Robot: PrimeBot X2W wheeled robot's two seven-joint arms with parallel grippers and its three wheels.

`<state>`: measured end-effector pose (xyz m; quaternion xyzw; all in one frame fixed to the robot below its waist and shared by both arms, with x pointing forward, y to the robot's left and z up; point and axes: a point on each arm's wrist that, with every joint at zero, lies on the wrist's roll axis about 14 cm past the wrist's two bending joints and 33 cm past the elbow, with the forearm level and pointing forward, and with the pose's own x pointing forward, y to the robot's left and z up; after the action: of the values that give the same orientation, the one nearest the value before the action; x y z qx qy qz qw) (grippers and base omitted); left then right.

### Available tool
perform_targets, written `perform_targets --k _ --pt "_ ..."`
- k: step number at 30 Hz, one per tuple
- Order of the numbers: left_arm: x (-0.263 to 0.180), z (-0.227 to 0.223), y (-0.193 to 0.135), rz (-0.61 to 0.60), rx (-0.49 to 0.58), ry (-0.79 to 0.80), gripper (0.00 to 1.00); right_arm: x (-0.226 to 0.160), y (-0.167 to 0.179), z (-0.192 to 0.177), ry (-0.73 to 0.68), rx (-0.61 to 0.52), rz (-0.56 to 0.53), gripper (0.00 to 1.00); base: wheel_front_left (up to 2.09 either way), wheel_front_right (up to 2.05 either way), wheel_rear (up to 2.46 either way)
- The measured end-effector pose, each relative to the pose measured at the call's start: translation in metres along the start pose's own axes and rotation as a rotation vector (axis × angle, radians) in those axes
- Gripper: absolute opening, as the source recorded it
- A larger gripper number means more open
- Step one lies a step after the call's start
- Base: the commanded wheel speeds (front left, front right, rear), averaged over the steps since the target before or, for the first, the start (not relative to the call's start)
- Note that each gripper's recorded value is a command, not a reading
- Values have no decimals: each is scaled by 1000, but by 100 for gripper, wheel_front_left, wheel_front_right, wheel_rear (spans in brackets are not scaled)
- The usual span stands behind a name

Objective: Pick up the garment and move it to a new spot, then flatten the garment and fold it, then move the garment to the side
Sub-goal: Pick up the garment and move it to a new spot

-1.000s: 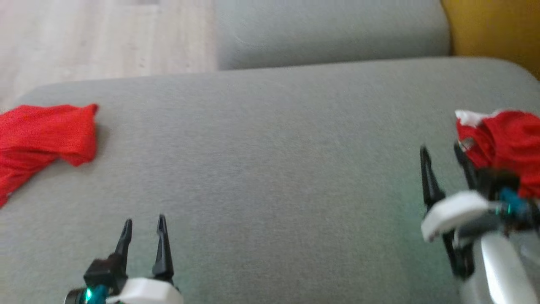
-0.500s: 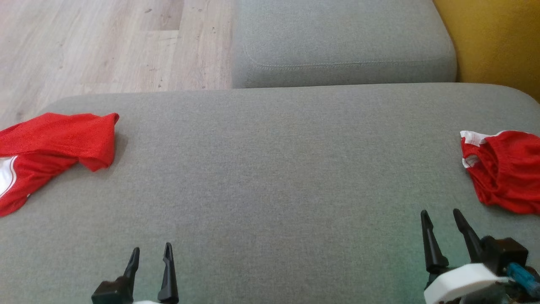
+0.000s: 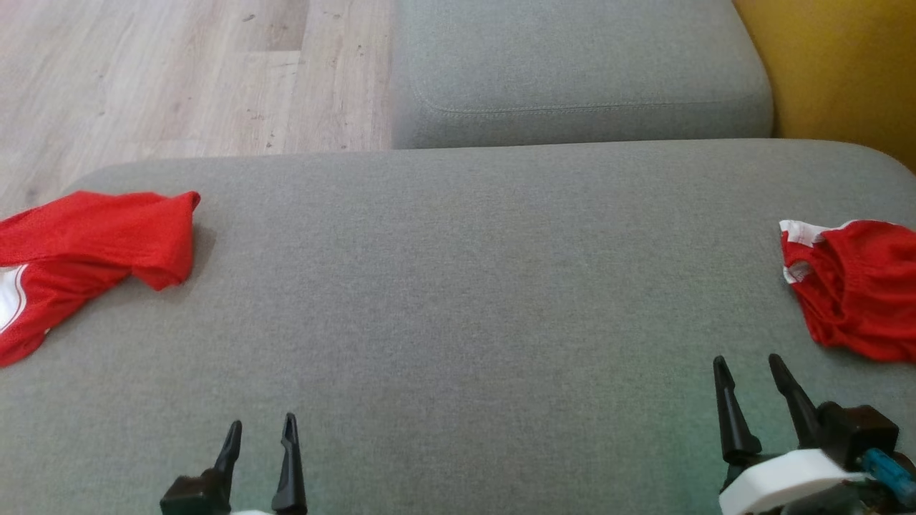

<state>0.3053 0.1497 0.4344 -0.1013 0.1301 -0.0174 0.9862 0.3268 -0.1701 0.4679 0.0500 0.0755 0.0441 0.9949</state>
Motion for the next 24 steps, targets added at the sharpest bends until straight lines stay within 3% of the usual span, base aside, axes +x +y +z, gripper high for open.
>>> perform_targets --k 12,24 --pt "-21 6 25 90 -30 -34 100 18 34 -5 29 -26 117 100 0 0 0" --pt "-95 27 113 428 -67 -162 100 46 154 -12 68 -69 485 100 0 0 0"
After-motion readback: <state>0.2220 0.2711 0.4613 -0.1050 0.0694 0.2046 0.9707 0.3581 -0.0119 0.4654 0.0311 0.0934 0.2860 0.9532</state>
